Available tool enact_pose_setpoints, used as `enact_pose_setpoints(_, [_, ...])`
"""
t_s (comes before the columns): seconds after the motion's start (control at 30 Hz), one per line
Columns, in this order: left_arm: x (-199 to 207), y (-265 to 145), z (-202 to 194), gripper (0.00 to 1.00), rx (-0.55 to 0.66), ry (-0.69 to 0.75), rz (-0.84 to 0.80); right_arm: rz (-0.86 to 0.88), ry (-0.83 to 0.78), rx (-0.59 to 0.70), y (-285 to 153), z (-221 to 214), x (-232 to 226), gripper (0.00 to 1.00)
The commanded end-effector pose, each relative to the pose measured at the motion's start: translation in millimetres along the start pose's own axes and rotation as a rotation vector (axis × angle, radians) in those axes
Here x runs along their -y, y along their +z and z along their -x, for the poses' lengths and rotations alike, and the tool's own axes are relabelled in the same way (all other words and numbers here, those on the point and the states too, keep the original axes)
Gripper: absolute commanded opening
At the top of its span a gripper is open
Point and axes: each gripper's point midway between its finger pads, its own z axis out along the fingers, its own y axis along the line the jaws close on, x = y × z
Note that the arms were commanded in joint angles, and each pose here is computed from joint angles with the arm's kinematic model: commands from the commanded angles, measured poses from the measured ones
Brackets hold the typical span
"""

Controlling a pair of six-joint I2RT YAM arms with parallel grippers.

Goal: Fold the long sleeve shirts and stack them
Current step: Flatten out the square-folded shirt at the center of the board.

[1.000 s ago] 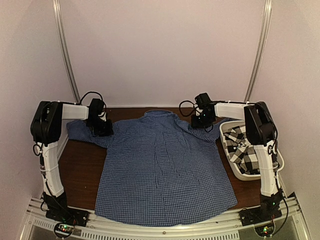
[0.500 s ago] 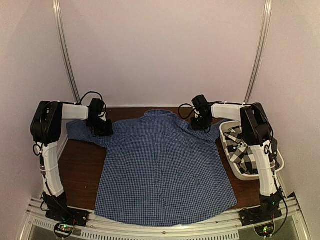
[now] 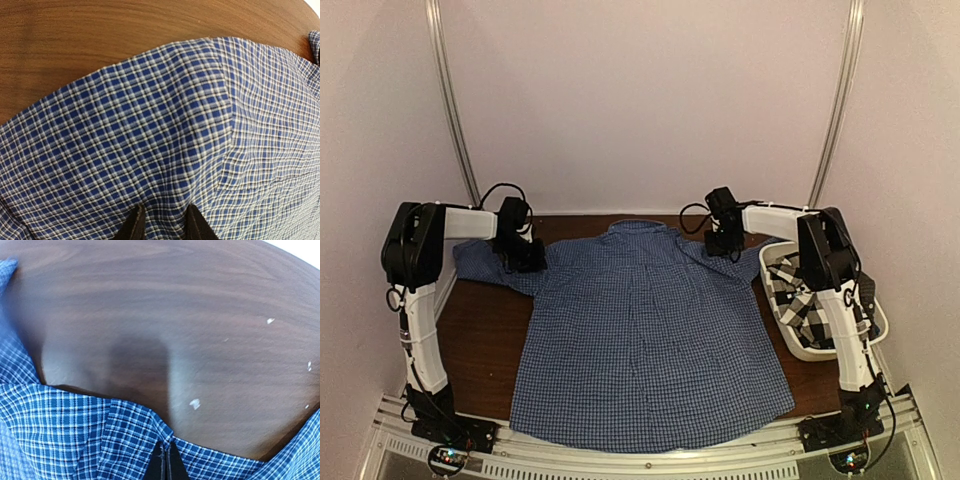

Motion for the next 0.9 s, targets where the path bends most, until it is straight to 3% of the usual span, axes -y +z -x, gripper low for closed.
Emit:
enact_pose_setpoints(0.0, [-7,8,3,0.3,-0.003,-0.005,0.022,-0.081,0.041,-0.016,18,5,33,0.0])
enact_pose_setpoints(0.3, [-6,20,5,0.3,-0.019,-0.007,0.016,-0.136,0.122,0.03,33,33,75,0.0])
enact_pose_setpoints(0.63, [-5,20,27,0.3,0.001,-0.006,0.038,-0.172,0.194,0.028,38,36,113,0.0])
enact_pose_setpoints(0.77, [-9,1,51,0.3,0.06,-0.021,0.038,-0.145,0.202,0.046,29,48,112,0.0])
enact_pose_setpoints(0.87, [-12,-29,78,0.32,0.135,-0.033,0.047,-0.11,0.195,0.08,13,62,106,0.11])
